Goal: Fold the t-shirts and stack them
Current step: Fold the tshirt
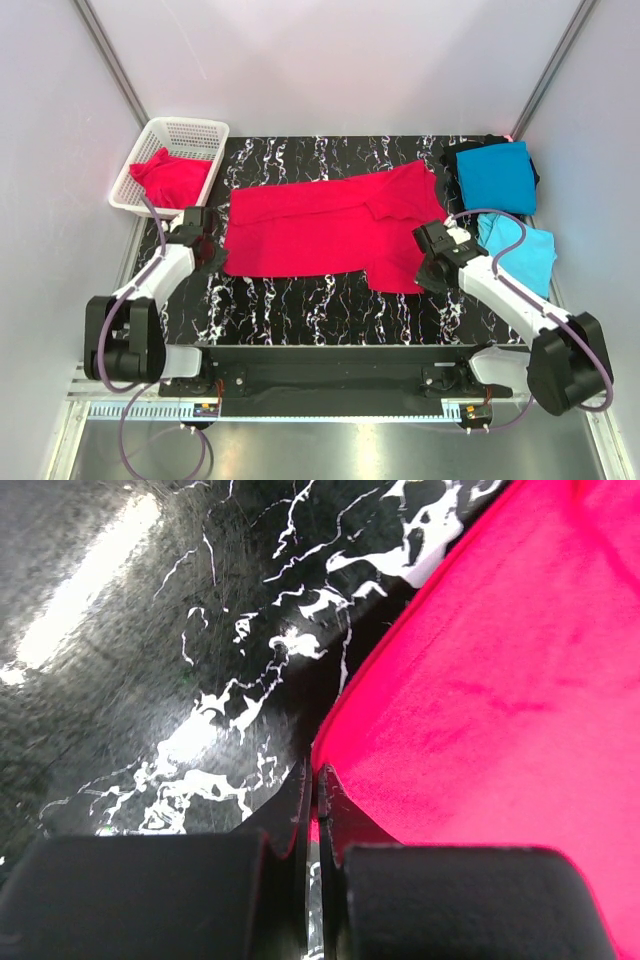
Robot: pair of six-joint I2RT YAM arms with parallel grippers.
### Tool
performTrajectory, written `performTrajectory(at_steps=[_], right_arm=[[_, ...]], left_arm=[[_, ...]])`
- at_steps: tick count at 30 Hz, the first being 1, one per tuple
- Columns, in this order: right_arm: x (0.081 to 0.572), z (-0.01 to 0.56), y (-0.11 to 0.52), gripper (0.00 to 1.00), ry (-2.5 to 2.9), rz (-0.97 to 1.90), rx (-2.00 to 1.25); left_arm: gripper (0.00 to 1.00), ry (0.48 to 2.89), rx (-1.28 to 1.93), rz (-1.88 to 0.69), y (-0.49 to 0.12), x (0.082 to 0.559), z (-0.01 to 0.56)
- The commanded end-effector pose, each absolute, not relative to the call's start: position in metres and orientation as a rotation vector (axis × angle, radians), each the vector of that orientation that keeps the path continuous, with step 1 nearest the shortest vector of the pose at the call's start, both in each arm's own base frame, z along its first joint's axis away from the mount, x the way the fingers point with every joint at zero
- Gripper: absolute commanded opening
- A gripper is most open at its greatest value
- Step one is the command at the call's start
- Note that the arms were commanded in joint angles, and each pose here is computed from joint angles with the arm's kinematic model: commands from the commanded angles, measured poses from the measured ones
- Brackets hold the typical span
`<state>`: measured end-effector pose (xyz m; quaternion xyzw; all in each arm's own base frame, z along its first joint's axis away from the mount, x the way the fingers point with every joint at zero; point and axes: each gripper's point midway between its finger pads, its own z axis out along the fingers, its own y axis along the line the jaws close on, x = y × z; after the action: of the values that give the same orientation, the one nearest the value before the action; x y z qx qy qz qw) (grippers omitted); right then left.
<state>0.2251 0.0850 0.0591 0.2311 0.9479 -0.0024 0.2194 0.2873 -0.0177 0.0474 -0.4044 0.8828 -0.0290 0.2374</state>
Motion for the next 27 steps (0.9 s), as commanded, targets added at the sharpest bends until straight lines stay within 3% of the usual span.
performTrajectory(at_steps=[1, 27], right_arm=[[0.227, 0.086, 0.072, 0.00, 2.546, -0.075, 0.672], [0.316, 0.195, 0.060, 0.00, 2.285, -0.275, 0.584]], left_arm=[[0.00, 2.381, -1.095, -0.101, -0.017, 0.287, 0.065], [0.00, 2.263, -1.068, -0.112, -0.012, 0.338, 0.131]])
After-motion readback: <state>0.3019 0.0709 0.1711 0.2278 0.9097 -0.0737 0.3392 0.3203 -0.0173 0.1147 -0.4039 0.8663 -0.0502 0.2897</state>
